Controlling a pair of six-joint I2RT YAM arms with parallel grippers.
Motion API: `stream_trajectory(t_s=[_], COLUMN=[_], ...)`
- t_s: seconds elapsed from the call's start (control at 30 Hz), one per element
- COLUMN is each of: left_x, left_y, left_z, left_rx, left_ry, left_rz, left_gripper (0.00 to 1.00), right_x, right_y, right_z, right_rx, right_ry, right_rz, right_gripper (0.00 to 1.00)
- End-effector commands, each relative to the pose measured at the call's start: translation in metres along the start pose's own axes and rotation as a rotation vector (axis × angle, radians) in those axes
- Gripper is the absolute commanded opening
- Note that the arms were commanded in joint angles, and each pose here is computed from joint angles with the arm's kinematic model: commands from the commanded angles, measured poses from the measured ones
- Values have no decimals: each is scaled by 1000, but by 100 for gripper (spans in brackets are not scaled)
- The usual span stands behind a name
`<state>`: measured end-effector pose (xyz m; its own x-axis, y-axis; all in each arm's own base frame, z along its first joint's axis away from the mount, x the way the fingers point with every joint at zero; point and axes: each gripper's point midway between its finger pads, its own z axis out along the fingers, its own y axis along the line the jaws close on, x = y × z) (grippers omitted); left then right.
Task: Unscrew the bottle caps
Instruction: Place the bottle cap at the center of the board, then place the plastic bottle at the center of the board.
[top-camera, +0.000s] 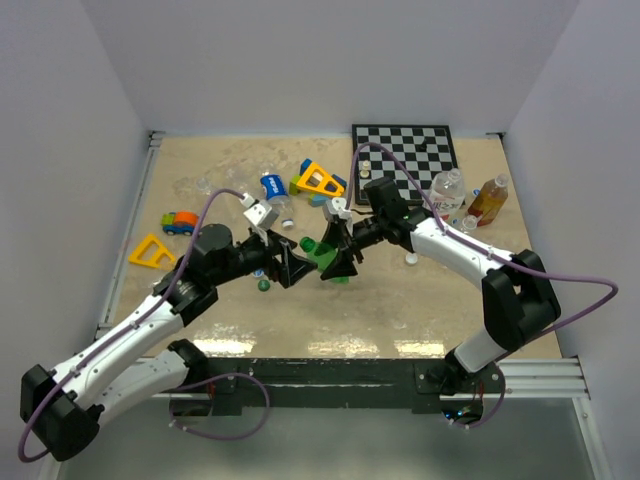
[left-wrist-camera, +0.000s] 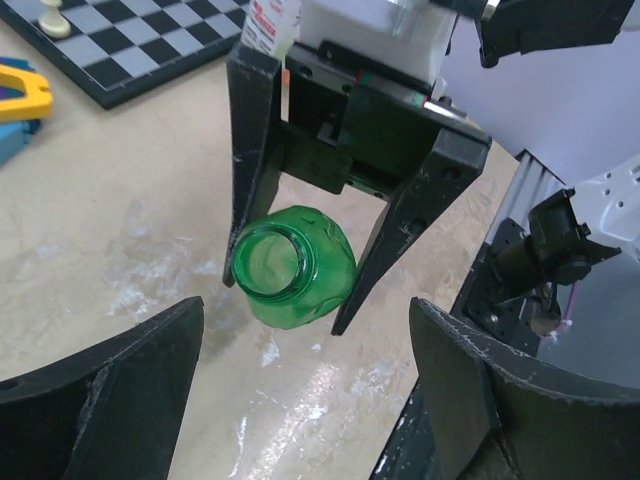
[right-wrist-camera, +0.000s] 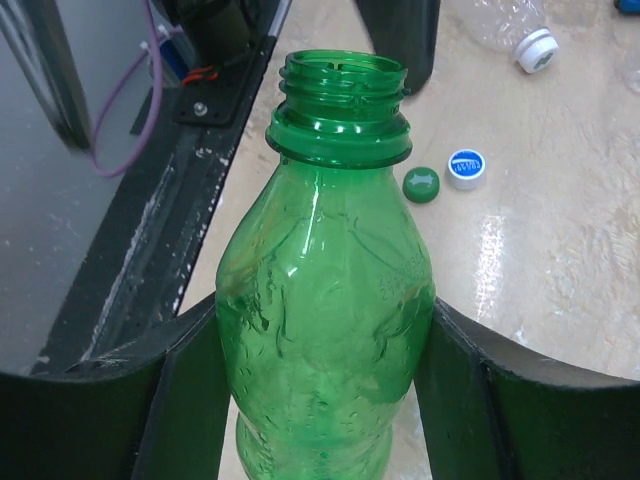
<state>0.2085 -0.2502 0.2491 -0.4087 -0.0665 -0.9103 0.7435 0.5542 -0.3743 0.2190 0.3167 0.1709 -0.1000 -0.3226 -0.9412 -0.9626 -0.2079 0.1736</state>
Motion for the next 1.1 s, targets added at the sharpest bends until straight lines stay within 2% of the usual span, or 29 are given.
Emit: stream_trajectory(t_s=[0.0,0.07,0.2,0.37,0.6,0.77,0.8,0.87,1.0,1.03,1.07], left_x=[-15,-13,-13,-16,-25,-23,-22,-21,-18,-18,-18], left_y=[-22,-21,-17,-6,-3,-2,-2,-1,-1,1,4], left_z=[9,13,20,21,24,30,30,31,30,29,28], left_rx=[141,143,128,60,44,46,46,46,40,25,4], left_ry=[-62,-52,-39,-62,-109,-104,-99,-96,-65,-61,-60], left_rz=[-2,-10,-30,-54,-100,-115,-117,-118,-99,-94,-82], left_gripper=[86,82,67,61,62,60,56,34,9,0,0], right_x=[-17,-16,-14,-12,-10,-11,-11,-10,-11,-11,-11], right_y=[5,4,3,4,4,5,5,5,5,5,4], right_z=[1,1,2,2,2,2,2,2,2,2,2], right_rx=[-32,-32,-33,-38,-44,-45,-46,-45,-46,-47,-46], right_ry=[-60,-60,-56,-52,-49,-49,-49,-47,-47,-47,-46], right_rz=[20,20,21,21,20,14,12,15,13,13,10], right_gripper=[0,0,0,0,0,0,0,0,3,6,16])
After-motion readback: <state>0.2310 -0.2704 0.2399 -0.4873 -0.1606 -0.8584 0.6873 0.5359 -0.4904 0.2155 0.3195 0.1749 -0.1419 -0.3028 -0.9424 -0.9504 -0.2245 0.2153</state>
